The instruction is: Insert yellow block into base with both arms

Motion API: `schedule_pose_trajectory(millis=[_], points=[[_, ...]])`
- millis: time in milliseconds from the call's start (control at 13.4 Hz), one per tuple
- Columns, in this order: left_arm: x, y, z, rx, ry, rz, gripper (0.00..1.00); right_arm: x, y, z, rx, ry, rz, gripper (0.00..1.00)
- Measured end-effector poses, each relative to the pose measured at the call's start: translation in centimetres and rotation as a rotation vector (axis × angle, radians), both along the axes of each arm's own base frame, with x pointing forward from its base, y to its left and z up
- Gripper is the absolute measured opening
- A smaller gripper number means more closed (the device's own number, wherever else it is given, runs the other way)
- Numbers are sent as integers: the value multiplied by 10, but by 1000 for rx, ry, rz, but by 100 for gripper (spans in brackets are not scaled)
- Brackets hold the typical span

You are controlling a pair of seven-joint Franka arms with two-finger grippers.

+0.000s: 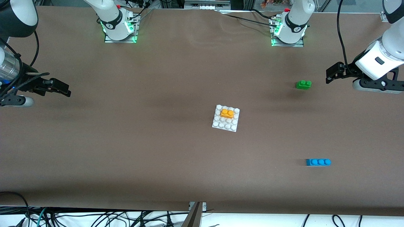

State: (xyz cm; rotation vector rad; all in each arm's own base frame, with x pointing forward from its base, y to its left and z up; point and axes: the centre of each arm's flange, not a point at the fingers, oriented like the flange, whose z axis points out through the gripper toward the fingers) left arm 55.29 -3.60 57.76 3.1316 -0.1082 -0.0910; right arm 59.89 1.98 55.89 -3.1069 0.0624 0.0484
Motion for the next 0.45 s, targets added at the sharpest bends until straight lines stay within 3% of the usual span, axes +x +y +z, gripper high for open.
schedule_pose_trajectory(millis=[449], points=[[12,2,3,0,-13,5,100,0,0,0,0,0,-1,100]])
